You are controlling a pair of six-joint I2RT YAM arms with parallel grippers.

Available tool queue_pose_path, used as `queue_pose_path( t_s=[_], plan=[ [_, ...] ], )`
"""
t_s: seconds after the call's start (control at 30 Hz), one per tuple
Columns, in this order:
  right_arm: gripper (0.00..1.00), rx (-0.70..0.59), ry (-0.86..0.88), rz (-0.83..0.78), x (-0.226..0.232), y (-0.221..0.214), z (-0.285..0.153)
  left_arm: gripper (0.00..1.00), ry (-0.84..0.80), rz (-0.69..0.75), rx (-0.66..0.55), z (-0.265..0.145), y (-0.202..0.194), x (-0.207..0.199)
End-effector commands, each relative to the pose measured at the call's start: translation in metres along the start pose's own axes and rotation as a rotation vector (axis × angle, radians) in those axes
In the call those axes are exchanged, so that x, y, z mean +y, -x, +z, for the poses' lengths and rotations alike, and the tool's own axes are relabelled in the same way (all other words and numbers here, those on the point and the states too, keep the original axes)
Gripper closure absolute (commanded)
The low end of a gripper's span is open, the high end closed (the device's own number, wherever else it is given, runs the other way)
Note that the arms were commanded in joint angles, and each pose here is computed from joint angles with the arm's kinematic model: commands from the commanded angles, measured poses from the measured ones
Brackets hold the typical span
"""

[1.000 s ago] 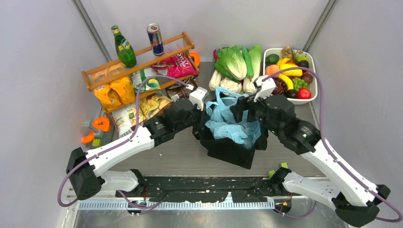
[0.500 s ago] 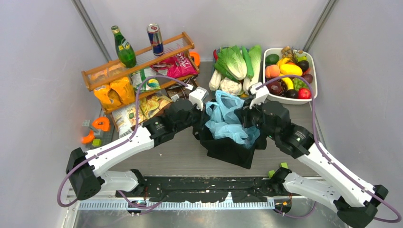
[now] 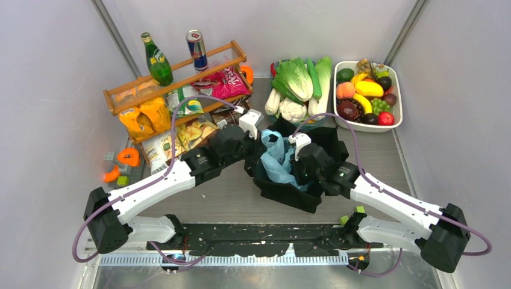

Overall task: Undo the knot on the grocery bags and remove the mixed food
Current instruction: Place the takeout bag at the takeout bag.

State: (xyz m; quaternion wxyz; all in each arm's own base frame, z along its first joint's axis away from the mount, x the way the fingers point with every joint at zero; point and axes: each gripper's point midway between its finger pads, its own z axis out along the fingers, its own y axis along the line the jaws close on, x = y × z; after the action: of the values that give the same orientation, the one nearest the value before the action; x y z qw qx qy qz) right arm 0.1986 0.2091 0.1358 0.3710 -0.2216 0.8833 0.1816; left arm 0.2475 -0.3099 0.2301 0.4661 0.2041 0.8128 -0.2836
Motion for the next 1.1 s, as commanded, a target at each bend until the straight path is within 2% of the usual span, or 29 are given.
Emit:
queue_pose_path(
  t_s=[0.0, 0.07, 0.17, 0.23, 0.27, 0.3, 0.33, 0.37, 0.4, 0.43, 0.5, 0.57, 0.77, 1.07],
  plan=[
    [0.95, -0.082, -0.163, 0.054, -0.025, 0.014, 0.011, 0.82, -0.103, -0.021, -0.136, -0.008, 0.046, -0.024],
    [0.95, -0.114, -0.205, 0.061, -0.032, 0.022, 0.010, 0.60, -0.124, -0.019, -0.137, -0.013, 0.047, -0.027],
    [0.93, -0.149, -0.195, 0.060, -0.029, 0.036, 0.001, 0.36, -0.154, -0.022, -0.158, -0.026, 0.050, -0.030],
    [0.83, -0.161, -0.177, 0.052, -0.026, 0.044, -0.010, 0.23, -0.196, -0.022, -0.172, -0.038, 0.052, -0.035],
    [0.72, -0.167, -0.170, 0.046, -0.025, 0.047, -0.016, 0.18, -0.208, -0.021, -0.181, -0.044, 0.054, -0.036],
    [0.65, -0.160, -0.157, 0.040, -0.022, 0.050, -0.023, 0.14, -0.212, -0.019, -0.181, -0.049, 0.053, -0.035],
    [0.51, -0.169, -0.145, 0.033, -0.020, 0.054, -0.030, 0.11, -0.211, -0.019, -0.185, -0.054, 0.053, -0.034],
    [0.44, -0.163, -0.125, 0.027, -0.016, 0.057, -0.038, 0.07, -0.204, -0.019, -0.185, -0.059, 0.053, -0.031],
    [0.32, -0.176, -0.107, 0.019, -0.014, 0.061, -0.046, 0.04, -0.192, -0.019, -0.185, -0.063, 0.053, -0.028],
    [0.21, -0.170, -0.077, 0.012, -0.008, 0.064, -0.054, 0.02, -0.176, -0.021, -0.182, -0.067, 0.053, -0.023],
    [0.07, -0.169, -0.033, -0.005, -0.001, 0.070, -0.068, 0.00, -0.157, -0.015, -0.182, -0.074, 0.053, -0.016],
    [0.01, -0.159, -0.012, -0.018, 0.003, 0.074, -0.080, 0.01, -0.148, -0.002, -0.190, -0.079, 0.054, -0.010],
    [0.04, -0.254, 0.018, -0.019, 0.009, 0.111, -0.115, 0.00, -0.069, -0.005, -0.221, -0.094, 0.063, 0.022],
    [0.04, -0.526, -0.022, 0.061, -0.020, 0.205, -0.155, 0.00, 0.178, -0.051, -0.274, -0.123, 0.071, 0.103]
  ],
)
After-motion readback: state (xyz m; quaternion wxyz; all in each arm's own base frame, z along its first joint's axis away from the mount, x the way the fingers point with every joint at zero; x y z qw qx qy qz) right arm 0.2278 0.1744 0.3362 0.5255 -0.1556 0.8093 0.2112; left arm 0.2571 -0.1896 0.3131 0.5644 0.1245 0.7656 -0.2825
